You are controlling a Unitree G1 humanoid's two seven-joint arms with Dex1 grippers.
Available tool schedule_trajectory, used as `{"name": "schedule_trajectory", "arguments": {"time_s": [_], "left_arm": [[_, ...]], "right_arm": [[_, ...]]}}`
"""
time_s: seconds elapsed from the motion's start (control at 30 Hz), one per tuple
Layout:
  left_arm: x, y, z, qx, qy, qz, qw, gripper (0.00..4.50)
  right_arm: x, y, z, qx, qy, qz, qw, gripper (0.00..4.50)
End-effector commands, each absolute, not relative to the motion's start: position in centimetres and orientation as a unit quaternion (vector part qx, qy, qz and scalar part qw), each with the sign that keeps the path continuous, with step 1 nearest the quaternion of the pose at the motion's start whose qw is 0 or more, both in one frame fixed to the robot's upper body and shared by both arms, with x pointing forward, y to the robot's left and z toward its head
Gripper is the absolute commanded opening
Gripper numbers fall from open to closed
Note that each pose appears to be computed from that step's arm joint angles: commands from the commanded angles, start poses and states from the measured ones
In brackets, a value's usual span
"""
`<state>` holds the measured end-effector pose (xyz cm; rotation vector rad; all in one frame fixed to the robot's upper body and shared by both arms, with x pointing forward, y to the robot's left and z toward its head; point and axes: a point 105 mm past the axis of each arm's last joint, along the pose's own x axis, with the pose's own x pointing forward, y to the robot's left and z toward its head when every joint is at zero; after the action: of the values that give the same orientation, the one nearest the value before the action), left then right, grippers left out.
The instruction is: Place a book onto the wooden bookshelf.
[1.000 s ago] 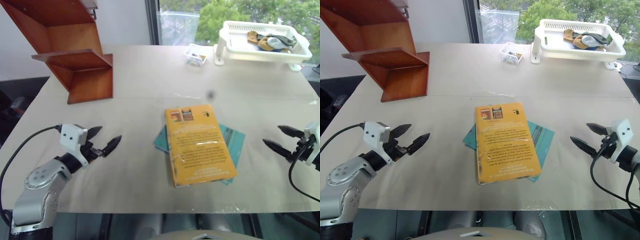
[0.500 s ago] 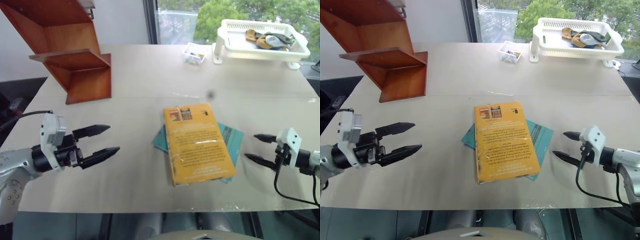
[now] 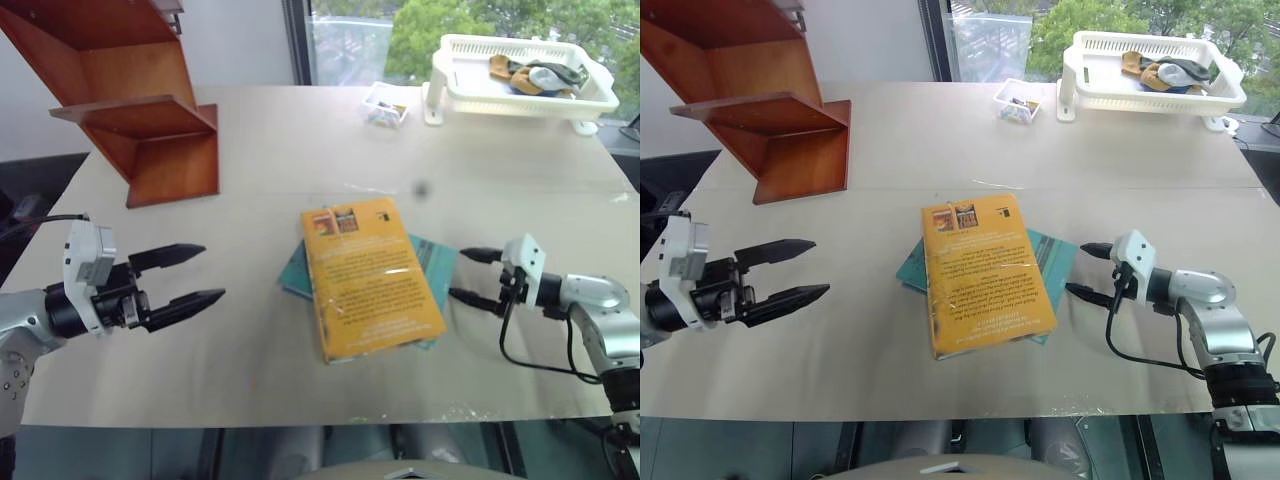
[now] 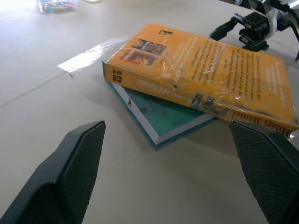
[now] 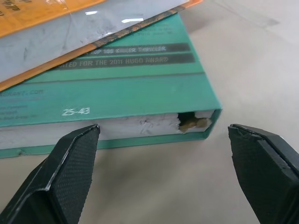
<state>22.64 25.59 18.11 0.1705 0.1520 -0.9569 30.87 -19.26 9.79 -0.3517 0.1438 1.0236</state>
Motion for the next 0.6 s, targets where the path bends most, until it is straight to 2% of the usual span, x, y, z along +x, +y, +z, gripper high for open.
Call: {"name": "schedule_trajectory", "arguments": {"time_s": [0.03, 0.17, 0.27, 0.6], "left_arm": [[22.2, 26.0, 19.4, 0.104, 0.050, -0.453, 0.884, 4.48], [22.0, 26.3, 19.5, 0.105, 0.047, -0.452, 0.885, 4.48], [22.0, 26.2, 19.7, 0.105, 0.042, -0.460, 0.881, 4.48], [22.2, 26.9, 20.6, 0.121, 0.019, -0.458, 0.880, 4.48]], "right_arm": [[31.6, -21.4, 12.0, -0.202, 0.049, 0.460, 0.863, 4.50], [33.1, -21.4, 15.4, -0.209, 0.003, 0.441, 0.873, 4.50], [33.6, -19.4, 16.8, -0.208, -0.023, 0.465, 0.860, 4.50], [32.9, -12.9, 14.9, -0.217, -0.015, 0.580, 0.785, 4.50]]}}
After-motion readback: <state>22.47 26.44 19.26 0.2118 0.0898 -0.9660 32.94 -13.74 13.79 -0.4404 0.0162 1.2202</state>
